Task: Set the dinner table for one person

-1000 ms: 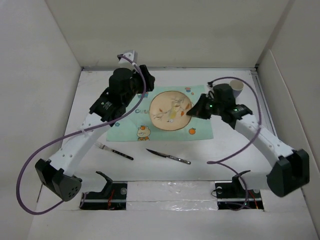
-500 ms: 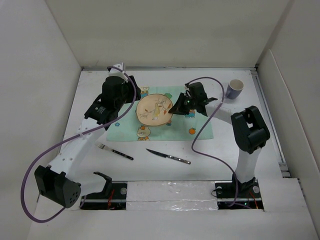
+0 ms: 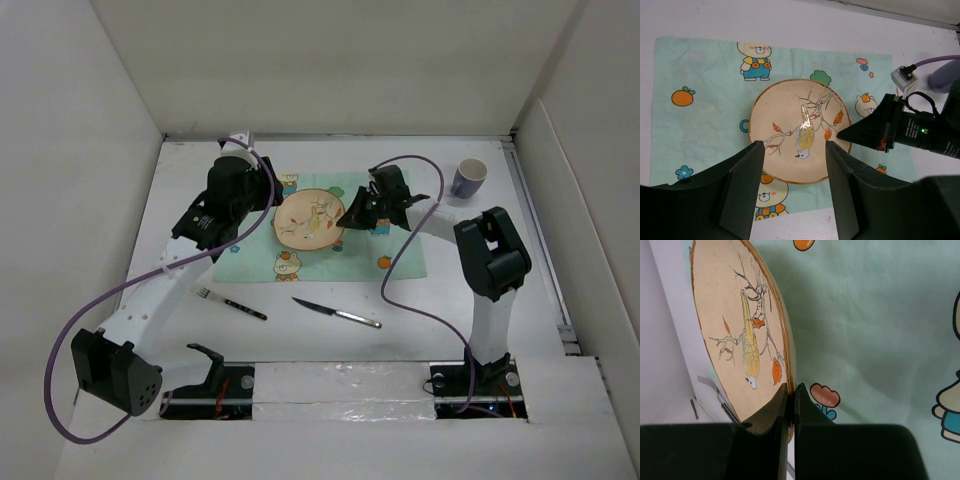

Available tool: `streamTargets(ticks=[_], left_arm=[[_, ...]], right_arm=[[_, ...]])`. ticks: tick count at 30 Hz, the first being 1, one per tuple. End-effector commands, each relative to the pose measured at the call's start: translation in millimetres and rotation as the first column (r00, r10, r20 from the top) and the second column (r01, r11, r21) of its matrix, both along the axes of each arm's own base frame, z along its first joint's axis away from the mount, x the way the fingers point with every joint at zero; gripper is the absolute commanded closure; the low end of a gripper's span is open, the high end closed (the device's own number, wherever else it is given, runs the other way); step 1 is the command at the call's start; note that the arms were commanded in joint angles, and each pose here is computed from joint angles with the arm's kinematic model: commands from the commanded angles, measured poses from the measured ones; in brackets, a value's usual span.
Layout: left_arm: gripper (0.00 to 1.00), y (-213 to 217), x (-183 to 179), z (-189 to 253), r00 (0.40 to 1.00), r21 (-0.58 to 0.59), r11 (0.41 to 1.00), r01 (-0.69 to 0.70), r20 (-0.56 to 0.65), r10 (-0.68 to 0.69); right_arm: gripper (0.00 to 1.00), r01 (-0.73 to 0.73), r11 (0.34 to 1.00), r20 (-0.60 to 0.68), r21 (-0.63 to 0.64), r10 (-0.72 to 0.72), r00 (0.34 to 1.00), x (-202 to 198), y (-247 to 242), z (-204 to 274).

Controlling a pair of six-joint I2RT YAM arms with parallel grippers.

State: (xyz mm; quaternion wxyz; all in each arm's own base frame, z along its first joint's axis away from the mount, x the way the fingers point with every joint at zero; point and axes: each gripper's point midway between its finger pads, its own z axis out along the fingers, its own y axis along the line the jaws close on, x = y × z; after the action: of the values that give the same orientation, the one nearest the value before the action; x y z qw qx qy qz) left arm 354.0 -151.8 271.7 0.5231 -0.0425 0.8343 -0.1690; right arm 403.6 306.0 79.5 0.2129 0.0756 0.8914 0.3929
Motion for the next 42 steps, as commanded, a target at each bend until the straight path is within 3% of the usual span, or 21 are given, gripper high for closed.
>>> streamTargets(ticks=[1,5,8,9,11,15,20,23,24,26,28,29,32,33,35,36,39,42], left_arm=[[0.51,-5,2,3,0.999,-0.005,1.0,0.021,0.027,-0.021],[0.51,-6,4,-1,1.0,-0.002,1.0,0.023,0.021,-0.023],[0.51,-6,5,-4,1.0,0.002,1.0,0.024,0.016,-0.024],[0.51,-6,5,-4,1.0,0.002,1.0,0.025,0.016,-0.025],[0.51,-6,4,-7,1.0,0.003,1.0,0.025,0.01,-0.025],[0.51,-6,4,-8,1.0,0.003,1.0,0.025,0.008,-0.025],[0.51,-2,6,0,1.0,0.025,1.0,0.013,0.028,-0.014],[0.51,0,5,6,0.999,0.029,1.0,0.013,0.04,-0.014],[0.51,0,3,11,0.999,0.024,1.0,0.017,0.049,-0.018],[0.57,-2,1,12,0.998,0.021,0.999,0.03,0.052,-0.031],[0.73,-4,0,12,0.997,0.017,0.999,0.046,0.055,-0.047],[0.75,-4,-1,11,0.997,0.016,0.999,0.049,0.053,-0.05],[0.79,-3,-2,7,0.998,0.02,0.999,0.047,0.047,-0.048],[0.82,-2,-4,6,0.998,0.022,0.999,0.044,0.046,-0.045],[0.85,-1,-5,4,0.998,0.025,0.999,0.042,0.045,-0.043],[0.85,-3,-7,1,0.998,0.03,0.999,0.045,0.042,-0.046],[0.82,-9,-10,-2,0.997,0.041,0.997,0.062,0.039,-0.064],[0.76,-12,-11,-4,0.997,0.049,0.996,0.072,0.035,-0.074]], right_arm=[[1.0,-0.025,0.994,0.14,0.106,0.01,0.99,27,16,49],[1.0,0.007,0.998,0.087,0.061,-0.013,0.996,24,9,24],[0.85,0.03,0.999,0.081,0.037,-0.033,0.996,24,4,16],[0.73,0.039,0.999,0.074,0.017,-0.04,0.996,23,1,14],[0.61,0.04,0.999,0.068,-0.019,-0.038,0.997,21,-4,16],[0.48,0.027,0.997,0.056,-0.077,-0.022,0.998,15,-11,22],[0.43,0.027,0.987,0.099,-0.16,-0.011,0.995,11,-35,46],[0.47,0.088,0.978,0.13,-0.187,-0.065,0.989,14,-75,66],[0.77,0.134,0.972,0.132,-0.191,-0.11,0.985,21,-99,71],[1.0,0.207,0.961,0.193,-0.182,-0.172,0.966,28,-130,99],[1.0,0.351,0.913,0.247,-0.207,-0.298,0.922,43,-182,115],[1.0,0.41,0.888,0.286,-0.209,-0.345,0.894,47,-201,129],[1.0,0.627,0.713,0.352,-0.315,-0.525,0.774,58,-285,145],[0.88,0.699,0.614,0.387,-0.367,-0.582,0.715,59,-316,150],[0.7,0.748,0.515,0.411,-0.419,-0.627,0.662,60,-357,149],[0.48,0.754,0.47,0.403,-0.459,-0.646,0.648,63,-373,136],[0.34,0.743,0.43,0.369,-0.513,-0.671,0.643,79,-396,118],[0.34,0.744,0.407,0.35,-0.53,-0.694,0.63,97,-410,112]])
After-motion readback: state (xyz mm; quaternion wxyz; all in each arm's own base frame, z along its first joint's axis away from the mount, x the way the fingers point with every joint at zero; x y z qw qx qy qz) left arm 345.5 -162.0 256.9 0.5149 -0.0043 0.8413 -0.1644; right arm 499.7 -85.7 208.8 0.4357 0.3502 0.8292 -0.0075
